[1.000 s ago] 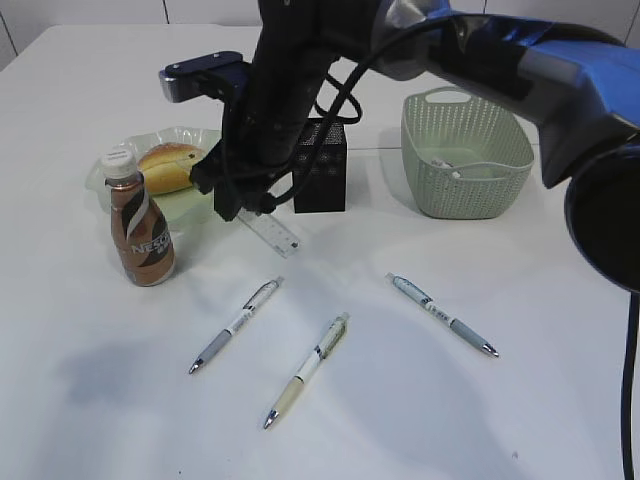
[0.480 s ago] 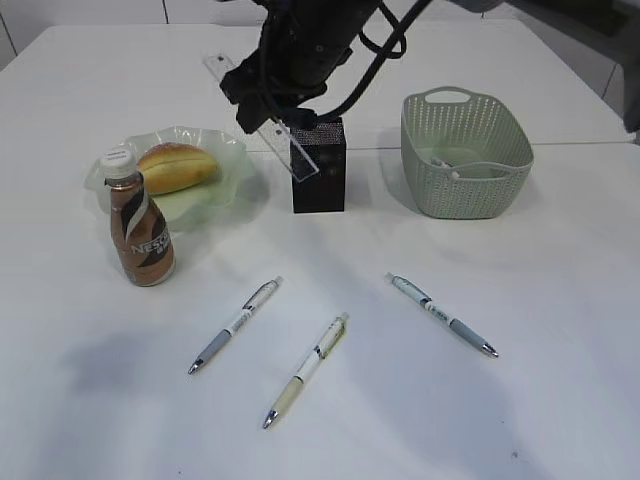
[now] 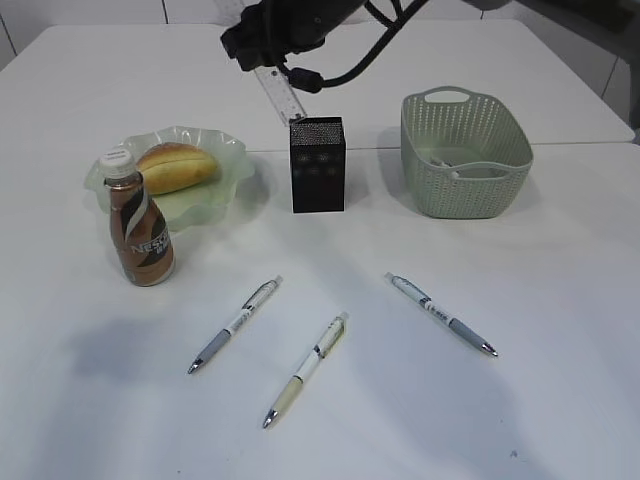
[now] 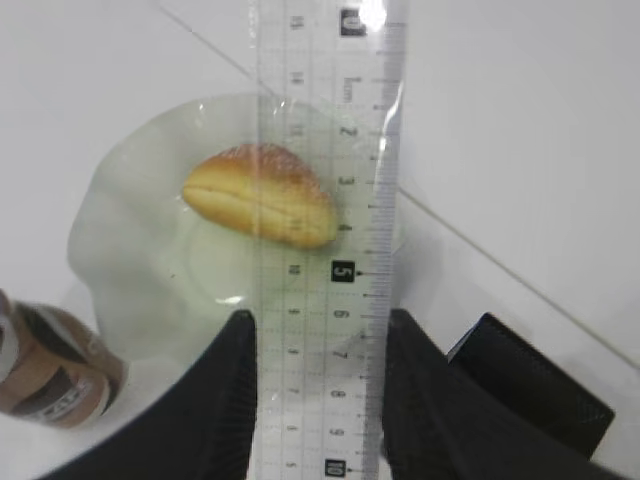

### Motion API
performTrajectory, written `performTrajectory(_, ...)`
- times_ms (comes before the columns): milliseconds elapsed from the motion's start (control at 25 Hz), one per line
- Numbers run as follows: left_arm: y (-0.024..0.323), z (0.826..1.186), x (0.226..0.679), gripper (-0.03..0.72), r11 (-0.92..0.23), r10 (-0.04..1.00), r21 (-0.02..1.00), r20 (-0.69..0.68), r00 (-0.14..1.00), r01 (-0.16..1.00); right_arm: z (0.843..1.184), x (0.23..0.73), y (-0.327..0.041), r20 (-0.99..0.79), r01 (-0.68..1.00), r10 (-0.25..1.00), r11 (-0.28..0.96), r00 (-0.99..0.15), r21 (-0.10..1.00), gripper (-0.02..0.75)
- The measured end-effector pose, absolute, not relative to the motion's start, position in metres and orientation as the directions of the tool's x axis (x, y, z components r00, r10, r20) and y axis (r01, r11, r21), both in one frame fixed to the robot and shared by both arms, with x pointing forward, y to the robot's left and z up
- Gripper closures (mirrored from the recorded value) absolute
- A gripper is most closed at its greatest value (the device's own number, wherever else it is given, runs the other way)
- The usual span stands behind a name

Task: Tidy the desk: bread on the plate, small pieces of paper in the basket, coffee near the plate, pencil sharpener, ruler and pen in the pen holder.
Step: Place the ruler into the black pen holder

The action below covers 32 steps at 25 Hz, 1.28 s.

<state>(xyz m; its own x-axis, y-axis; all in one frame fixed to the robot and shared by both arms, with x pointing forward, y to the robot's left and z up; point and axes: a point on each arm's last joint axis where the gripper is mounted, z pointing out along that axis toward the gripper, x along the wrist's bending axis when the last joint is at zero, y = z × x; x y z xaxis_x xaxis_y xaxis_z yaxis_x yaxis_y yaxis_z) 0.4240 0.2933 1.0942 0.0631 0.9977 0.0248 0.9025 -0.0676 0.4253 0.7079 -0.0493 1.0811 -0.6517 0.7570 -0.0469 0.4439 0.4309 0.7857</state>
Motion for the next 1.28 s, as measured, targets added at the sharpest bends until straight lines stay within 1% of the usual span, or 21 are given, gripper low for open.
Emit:
performTrajectory(160, 0.294, 1.095, 0.426, 0.294, -0.074, 0.997, 0.450, 0.038, 0.063, 0.890, 1.086, 0.714, -0.052, -0.083, 0.390, 0.770, 0.410, -0.633, 0.825, 0.447)
performTrajectory(240, 0.295, 1.096, 0.427, 0.294, -0.078, 0.997, 0.455, 0.047, 0.064, 0.887, 1.091, 0.720, -0.056, -0.099, 0.349, 0.785, 0.379, -0.611, 0.857, 0.447)
performTrajectory(360, 0.296, 1.096, 0.428, 0.294, -0.088, 0.996, 0.464, 0.066, 0.064, 0.882, 1.089, 0.725, -0.061, -0.108, 0.327, 0.800, 0.360, -0.590, 0.874, 0.447)
performTrajectory(680, 0.297, 1.097, 0.429, 0.294, -0.093, 0.995, 0.476, 0.076, 0.064, 0.874, 1.064, 0.739, -0.076, -0.123, 0.310, 0.837, 0.328, -0.533, 0.892, 0.447)
performTrajectory(840, 0.297, 1.097, 0.429, 0.294, -0.094, 0.995, 0.481, 0.078, 0.064, 0.872, 1.061, 0.739, -0.077, -0.129, 0.299, 0.840, 0.325, -0.527, 0.897, 0.447)
performTrajectory(960, 0.297, 1.097, 0.430, 0.294, -0.094, 0.995, 0.483, 0.078, 0.064, 0.870, 1.054, 0.738, -0.079, -0.132, 0.278, 0.852, 0.307, -0.507, 0.910, 0.447)
performTrajectory(1000, 0.297, 1.097, 0.430, 0.294, -0.094, 0.995, 0.483, 0.078, 0.064, 0.870, 1.047, 0.737, -0.081, -0.137, 0.273, 0.857, 0.304, -0.497, 0.913, 0.447)
performTrajectory(1160, 0.297, 1.097, 0.430, 0.294, -0.095, 0.995, 0.485, 0.078, 0.064, 0.869, 1.043, 0.735, -0.083, -0.141, 0.253, 0.865, 0.292, -0.481, 0.922, 0.447)
performTrajectory(1200, 0.297, 1.097, 0.430, 0.294, -0.095, 0.995, 0.486, 0.079, 0.064, 0.869, 1.041, 0.729, -0.088, -0.148, 0.211, 0.881, 0.266, -0.449, 0.941, 0.447)
performTrajectory(1280, 0.297, 1.097, 0.430, 0.294, -0.095, 0.995, 0.487, 0.079, 0.064, 0.868, 1.038, 0.726, -0.091, -0.148, 0.187, 0.891, 0.248, -0.429, 0.951, 0.447)
